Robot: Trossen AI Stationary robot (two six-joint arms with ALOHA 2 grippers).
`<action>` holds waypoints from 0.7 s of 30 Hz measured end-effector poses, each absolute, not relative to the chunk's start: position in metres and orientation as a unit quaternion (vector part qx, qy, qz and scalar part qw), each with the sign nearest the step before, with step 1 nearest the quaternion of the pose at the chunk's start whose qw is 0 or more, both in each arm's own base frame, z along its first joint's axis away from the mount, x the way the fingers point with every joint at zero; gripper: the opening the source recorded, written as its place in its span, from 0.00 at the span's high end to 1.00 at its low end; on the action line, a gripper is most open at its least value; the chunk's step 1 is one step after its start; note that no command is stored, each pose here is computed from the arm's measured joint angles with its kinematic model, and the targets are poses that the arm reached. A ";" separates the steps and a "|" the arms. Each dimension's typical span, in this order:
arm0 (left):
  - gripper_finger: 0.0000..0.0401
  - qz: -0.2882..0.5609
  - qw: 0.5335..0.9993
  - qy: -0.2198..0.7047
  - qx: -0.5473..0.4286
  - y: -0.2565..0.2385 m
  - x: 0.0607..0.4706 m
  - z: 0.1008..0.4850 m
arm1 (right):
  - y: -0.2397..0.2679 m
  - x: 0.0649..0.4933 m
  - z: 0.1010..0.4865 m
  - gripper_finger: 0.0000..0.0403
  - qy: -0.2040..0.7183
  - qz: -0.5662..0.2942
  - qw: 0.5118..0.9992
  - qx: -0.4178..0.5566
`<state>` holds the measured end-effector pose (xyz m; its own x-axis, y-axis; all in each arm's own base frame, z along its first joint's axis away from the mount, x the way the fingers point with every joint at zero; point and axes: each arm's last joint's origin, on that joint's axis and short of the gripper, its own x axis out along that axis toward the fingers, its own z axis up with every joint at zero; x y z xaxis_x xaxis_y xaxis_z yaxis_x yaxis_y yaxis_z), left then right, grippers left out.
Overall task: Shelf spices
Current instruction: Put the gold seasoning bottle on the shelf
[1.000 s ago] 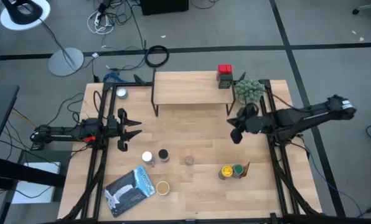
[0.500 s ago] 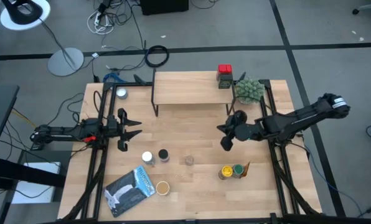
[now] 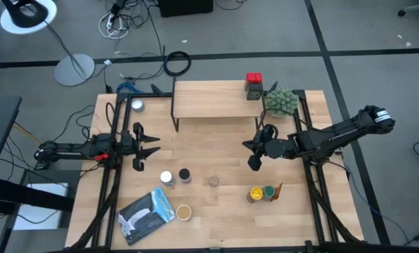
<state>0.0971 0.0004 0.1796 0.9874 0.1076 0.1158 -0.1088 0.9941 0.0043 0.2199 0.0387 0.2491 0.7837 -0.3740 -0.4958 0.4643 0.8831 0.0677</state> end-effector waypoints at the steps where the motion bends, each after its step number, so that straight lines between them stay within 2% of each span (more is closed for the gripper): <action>1: 0.58 0.054 0.997 -0.058 0.005 0.000 0.097 0.180 | 0.039 0.220 0.249 0.99 0.242 -0.223 0.940 0.092; 21: 0.58 0.055 0.997 -0.058 0.005 0.001 0.097 0.180 | 0.039 0.220 0.249 0.98 0.249 -0.215 0.942 0.068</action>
<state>0.0971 0.0005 0.1796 0.9872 0.1099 0.1157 -0.1111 0.9938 0.0037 0.2198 0.0387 0.2490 0.7839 -0.3706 -0.4981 0.4387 0.8983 0.0221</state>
